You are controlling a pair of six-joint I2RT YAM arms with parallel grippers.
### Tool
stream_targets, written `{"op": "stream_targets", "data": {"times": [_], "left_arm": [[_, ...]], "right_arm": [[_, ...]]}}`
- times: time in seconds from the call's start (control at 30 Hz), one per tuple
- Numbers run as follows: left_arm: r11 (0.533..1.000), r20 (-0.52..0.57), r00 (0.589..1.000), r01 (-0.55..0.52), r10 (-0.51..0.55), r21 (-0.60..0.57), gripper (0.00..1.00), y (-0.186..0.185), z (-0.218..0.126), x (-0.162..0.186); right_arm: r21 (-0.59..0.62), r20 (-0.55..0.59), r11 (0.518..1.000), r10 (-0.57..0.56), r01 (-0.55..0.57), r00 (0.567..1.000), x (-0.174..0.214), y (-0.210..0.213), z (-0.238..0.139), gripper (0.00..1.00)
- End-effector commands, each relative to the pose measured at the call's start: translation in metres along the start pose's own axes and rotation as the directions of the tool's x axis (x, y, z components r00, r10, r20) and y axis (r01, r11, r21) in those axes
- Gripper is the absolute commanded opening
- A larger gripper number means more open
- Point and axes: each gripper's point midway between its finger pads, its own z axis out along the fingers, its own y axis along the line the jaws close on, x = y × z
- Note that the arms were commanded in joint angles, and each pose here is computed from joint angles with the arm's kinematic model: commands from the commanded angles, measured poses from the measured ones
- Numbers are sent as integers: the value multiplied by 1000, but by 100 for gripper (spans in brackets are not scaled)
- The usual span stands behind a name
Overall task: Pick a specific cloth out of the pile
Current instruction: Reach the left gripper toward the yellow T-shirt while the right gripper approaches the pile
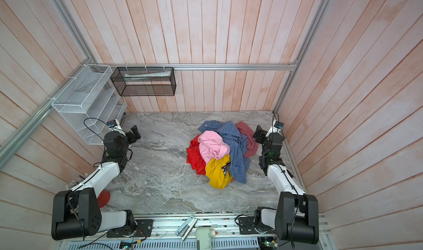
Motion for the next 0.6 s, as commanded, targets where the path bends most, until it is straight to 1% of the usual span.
{"op": "stream_targets", "data": {"times": [0.0, 0.07, 0.13, 0.2, 0.27, 0.37, 0.4, 0.47, 0.57], "left_arm": [[997, -259, 965, 50, -32, 66, 100, -15, -9, 61], [993, -273, 962, 59, -29, 103, 100, -32, -11, 62], [986, -284, 959, 39, 8, 160, 100, -57, -15, 66], [975, -297, 954, 28, 40, 219, 100, -84, -21, 69], [958, -313, 948, 30, 63, 285, 100, -111, -30, 71], [905, -339, 932, 32, 126, 425, 100, -158, -51, 79], [883, -356, 921, 30, 157, 468, 100, -173, -60, 84], [838, -380, 899, 26, 219, 545, 100, -197, -78, 91], [755, -384, 868, 18, 313, 656, 99, -232, -115, 101]], "right_arm": [[-71, -164, 990, 109, -122, 980, 24, 20, -6, 79], [-132, -206, 986, 69, -98, 976, 23, 48, -8, 79], [-208, -246, 977, 1, -54, 969, 30, 80, -12, 79], [-246, -276, 969, -52, -18, 960, 38, 101, -15, 79], [-268, -303, 963, -79, -5, 950, 48, 116, -18, 79], [-299, -324, 954, -72, -30, 943, 59, 130, -22, 79], [-309, -324, 951, -78, -27, 943, 61, 133, -23, 79], [-320, -316, 947, -101, -6, 943, 62, 138, -27, 80], [-327, -310, 945, -114, 7, 944, 63, 140, -29, 82]]}}
